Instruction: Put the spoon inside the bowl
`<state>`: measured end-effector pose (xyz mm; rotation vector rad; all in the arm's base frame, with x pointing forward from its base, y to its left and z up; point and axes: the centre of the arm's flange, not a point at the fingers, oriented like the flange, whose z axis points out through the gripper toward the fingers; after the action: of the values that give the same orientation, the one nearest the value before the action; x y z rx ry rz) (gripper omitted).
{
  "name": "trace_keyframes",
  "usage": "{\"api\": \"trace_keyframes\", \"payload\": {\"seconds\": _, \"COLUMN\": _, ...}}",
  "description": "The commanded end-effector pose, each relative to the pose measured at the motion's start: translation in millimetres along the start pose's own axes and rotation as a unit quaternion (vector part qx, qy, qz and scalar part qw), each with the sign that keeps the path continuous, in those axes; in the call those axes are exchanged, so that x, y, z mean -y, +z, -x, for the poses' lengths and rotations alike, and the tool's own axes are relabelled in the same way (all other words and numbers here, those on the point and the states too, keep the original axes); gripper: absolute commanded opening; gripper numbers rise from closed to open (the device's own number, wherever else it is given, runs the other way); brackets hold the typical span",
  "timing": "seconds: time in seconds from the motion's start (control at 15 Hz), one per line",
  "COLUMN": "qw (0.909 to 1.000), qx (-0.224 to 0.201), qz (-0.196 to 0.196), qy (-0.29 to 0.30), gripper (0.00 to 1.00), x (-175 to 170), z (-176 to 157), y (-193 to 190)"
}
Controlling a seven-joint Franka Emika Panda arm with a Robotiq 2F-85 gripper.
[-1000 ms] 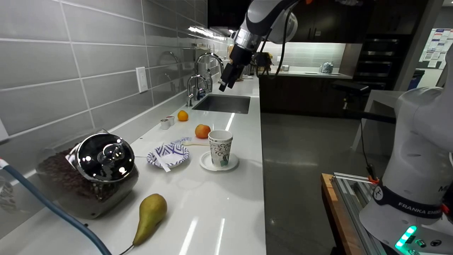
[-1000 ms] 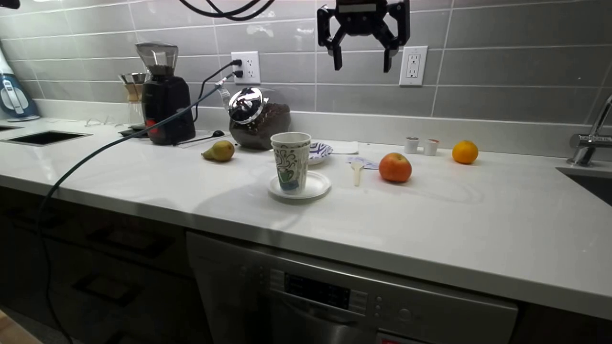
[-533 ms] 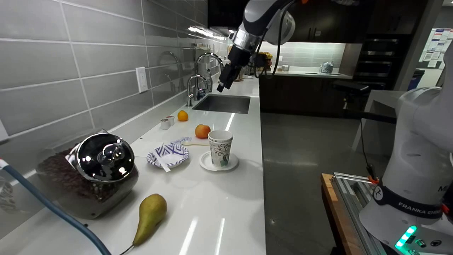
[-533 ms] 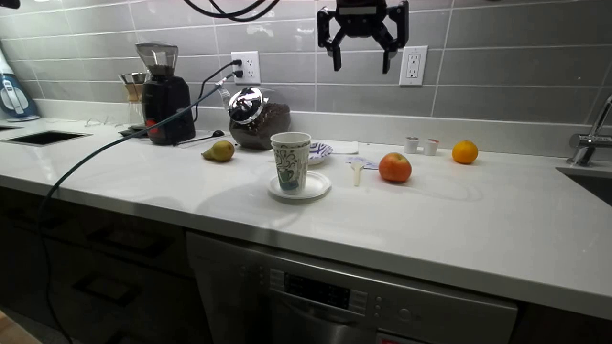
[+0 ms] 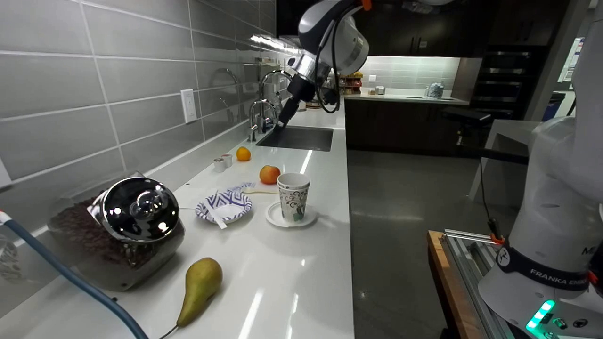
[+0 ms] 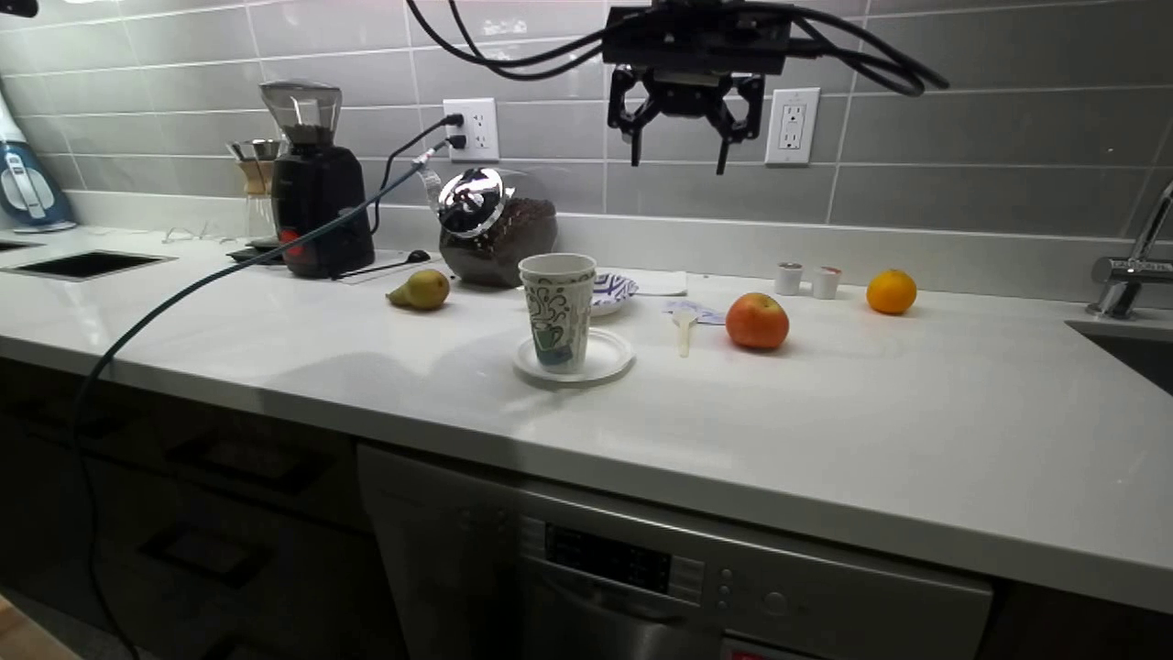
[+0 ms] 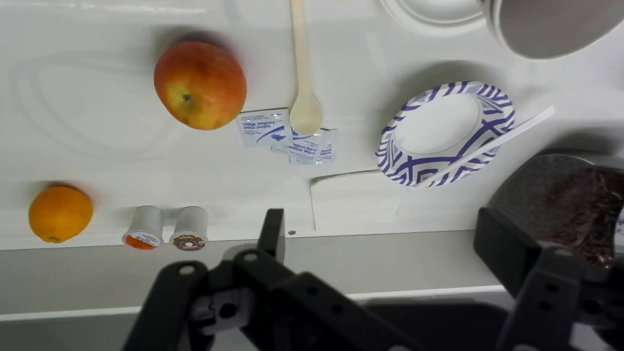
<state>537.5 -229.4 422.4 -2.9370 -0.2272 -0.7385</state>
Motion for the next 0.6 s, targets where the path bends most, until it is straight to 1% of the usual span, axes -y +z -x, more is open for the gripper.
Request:
{"api": "trace_keyframes", "payload": {"seconds": 0.0, "qw": 0.9997, "qx": -0.008, "qz": -0.013, "qy": -0.019, "gripper": 1.00, "x": -30.8, "z": -14.1, "y": 40.4}}
{"api": "trace_keyframes", "payload": {"seconds": 0.2, "qw": 0.9994, "qx": 0.010, "qz": -0.017, "qy": -0.028, "gripper": 1.00, "x": -42.0, "z": -11.2, "y": 66.7}}
{"api": "trace_keyframes", "payload": {"seconds": 0.53, "qw": 0.9987, "qx": 0.042, "qz": -0.019, "qy": -0.021, "gripper": 1.00, "x": -47.1, "z": -4.8, "y": 104.1}}
